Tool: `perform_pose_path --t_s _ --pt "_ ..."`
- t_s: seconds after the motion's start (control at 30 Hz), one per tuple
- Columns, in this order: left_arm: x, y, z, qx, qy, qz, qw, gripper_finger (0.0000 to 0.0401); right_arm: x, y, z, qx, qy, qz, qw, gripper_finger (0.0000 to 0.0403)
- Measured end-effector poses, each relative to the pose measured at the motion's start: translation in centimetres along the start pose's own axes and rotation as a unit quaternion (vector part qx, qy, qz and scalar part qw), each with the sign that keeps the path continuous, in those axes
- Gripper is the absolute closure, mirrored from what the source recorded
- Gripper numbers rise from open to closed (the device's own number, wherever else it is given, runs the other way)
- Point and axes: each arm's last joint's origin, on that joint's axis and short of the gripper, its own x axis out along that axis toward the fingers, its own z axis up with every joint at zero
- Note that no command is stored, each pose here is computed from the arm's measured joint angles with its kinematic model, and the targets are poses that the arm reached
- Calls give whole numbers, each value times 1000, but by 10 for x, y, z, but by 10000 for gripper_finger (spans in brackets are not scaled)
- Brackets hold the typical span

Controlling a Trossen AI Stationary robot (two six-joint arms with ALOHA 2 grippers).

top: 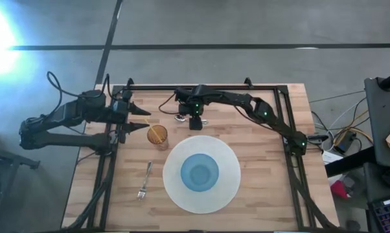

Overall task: Pick & Place Utensil
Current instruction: Put the silver spoon into the blue bowl on the white mat

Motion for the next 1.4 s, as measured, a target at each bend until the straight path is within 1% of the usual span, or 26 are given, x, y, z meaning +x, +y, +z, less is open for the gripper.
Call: perform_pose_path --t_s 0.17,0.33,0.4,0.57,1.03,1.23,1.4 --pt "0 0 0 0 0 0 1000 201 5 -1 1 15 1 -5 1000 213" --pt "0 0 0 0 0 0 1000 201 19 -2 0 27 11 -6 1000 213" --pt "0 0 0 0 1 0 1000 202 20 -1 0 25 16 -19 999 213" --pt "0 0 0 0 1 0 1000 202 21 0 1 25 17 -27 999 217" --pt "0 0 0 0 1 0 1000 201 22 1 0 26 22 -34 999 262" --pt "0 0 0 0 -1 0 1000 202 25 5 0 13 31 -51 998 283" --pt "0 0 0 0 -1 0 1000 202 25 5 0 8 33 -52 998 306"
